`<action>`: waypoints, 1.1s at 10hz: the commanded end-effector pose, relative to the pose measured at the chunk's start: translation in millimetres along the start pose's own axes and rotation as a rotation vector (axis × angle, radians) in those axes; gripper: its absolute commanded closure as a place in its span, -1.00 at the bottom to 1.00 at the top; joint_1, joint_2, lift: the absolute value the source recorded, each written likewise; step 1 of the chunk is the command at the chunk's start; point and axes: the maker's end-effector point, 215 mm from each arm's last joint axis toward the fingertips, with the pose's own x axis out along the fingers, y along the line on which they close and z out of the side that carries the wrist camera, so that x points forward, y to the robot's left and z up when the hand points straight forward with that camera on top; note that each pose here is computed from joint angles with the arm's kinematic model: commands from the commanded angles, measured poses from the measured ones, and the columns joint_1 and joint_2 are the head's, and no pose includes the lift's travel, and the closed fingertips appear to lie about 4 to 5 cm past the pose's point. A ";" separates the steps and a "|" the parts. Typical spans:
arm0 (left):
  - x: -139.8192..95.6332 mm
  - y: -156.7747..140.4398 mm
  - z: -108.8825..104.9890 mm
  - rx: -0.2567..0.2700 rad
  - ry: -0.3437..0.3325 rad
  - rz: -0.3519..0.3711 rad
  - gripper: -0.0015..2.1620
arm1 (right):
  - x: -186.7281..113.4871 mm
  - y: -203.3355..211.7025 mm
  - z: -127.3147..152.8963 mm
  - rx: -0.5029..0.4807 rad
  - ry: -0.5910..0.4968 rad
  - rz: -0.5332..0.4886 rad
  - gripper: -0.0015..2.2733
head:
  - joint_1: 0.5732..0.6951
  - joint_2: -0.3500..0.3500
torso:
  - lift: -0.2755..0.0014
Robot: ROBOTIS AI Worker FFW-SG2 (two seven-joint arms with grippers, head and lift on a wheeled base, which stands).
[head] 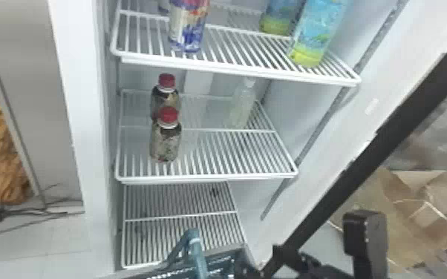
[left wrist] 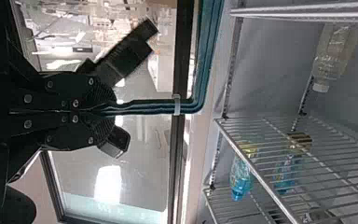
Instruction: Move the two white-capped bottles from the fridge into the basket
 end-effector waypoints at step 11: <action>-0.6 0.5 -1.8 -0.007 -0.002 -0.001 0.04 | 57.4 -92.8 192.0 -0.121 -0.769 -0.162 -0.94 | 1.00 -1.00 | -0.89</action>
